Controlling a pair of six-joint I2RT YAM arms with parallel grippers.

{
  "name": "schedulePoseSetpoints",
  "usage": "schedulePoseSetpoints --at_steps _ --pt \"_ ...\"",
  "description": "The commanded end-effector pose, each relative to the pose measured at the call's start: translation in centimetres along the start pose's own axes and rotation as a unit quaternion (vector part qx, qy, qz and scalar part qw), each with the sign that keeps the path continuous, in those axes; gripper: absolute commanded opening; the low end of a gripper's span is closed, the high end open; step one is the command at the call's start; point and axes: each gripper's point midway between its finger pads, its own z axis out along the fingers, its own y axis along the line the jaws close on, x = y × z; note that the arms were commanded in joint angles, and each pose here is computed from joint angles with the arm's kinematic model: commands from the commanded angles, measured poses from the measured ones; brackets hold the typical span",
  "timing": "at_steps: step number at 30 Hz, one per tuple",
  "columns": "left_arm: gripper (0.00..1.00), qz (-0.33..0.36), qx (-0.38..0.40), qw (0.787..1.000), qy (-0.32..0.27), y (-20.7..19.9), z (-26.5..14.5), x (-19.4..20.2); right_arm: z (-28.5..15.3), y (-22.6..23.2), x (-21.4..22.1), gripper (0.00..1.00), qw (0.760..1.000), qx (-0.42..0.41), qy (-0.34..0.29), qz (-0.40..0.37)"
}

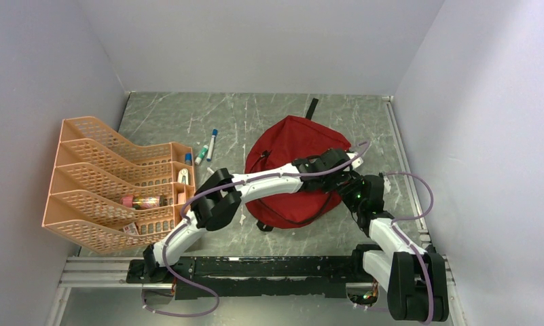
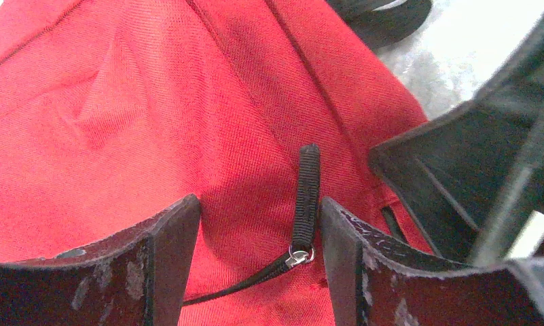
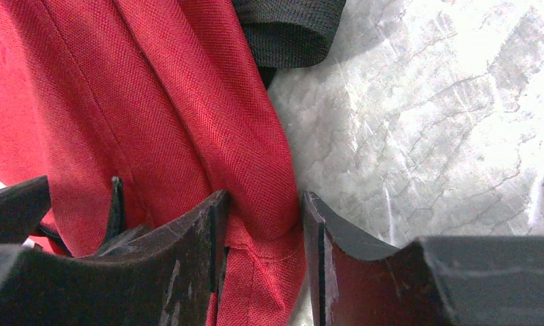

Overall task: Pack the student bag
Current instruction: Unzip the student bag at the center of the board.

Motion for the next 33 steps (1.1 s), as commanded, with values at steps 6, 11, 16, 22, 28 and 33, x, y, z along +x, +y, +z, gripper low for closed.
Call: schedulePoseSetpoints --at_steps 6,11,16,22,28,33 --pt "0.59 0.011 -0.037 0.999 0.004 0.5 1.6 0.4 0.1 -1.0 0.9 0.47 1.0 0.004 0.014 0.004" --pt "0.37 -0.007 -0.049 0.999 -0.003 1.1 1.3 -0.2 0.2 -1.0 1.0 0.47 1.0 0.002 0.018 0.002" --pt "0.14 -0.051 -0.043 0.998 -0.01 2.2 0.9 -0.8 0.2 -1.0 1.2 0.47 1.0 0.0 0.021 0.0" --pt "0.05 -0.147 0.018 0.989 -0.015 3.4 0.6 -0.4 0.2 -1.0 1.2 0.47 1.0 -0.002 0.024 -0.002" --pt "0.05 -0.221 0.067 0.972 -0.032 5.3 -0.2 -0.5 0.3 -1.0 1.3 0.47 1.0 -0.003 0.025 -0.006" --pt "0.16 -0.249 0.115 0.96 -0.055 5.9 -1.3 -1.3 0.3 -0.9 1.4 0.47 1.0 -0.005 0.028 -0.007"
